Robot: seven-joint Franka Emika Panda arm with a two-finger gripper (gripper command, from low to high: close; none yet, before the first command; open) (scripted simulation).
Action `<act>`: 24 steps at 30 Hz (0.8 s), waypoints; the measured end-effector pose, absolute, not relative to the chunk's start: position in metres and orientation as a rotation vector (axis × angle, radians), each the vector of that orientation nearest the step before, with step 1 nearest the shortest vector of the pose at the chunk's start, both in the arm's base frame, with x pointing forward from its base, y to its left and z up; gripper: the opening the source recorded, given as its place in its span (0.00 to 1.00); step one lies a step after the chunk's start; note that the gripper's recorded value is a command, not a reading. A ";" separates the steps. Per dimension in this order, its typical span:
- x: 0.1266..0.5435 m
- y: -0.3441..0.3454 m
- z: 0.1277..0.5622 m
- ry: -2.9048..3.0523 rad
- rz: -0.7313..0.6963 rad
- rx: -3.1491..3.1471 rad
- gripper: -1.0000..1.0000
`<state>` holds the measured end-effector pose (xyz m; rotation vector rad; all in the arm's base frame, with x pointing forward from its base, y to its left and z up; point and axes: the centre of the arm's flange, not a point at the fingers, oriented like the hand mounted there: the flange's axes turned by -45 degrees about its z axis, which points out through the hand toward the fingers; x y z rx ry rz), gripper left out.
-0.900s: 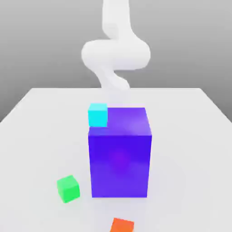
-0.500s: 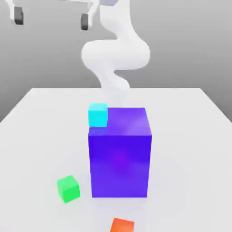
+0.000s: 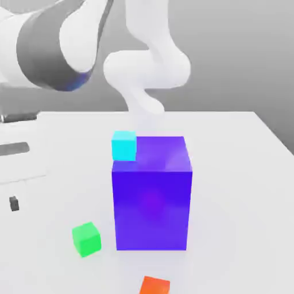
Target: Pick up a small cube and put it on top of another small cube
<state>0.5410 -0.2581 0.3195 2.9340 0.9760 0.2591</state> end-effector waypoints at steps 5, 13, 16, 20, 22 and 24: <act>0.525 -0.303 0.239 1.152 0.095 2.902 0.50; 0.510 -0.327 0.131 1.258 0.000 2.878 0.00; 0.510 -0.327 0.131 1.259 -0.001 2.879 0.00; 0.510 -0.327 0.145 1.261 -0.002 2.879 0.00; 0.510 -0.327 0.174 1.261 -0.001 2.879 0.00; 0.511 -0.323 0.207 1.271 -0.009 2.862 0.00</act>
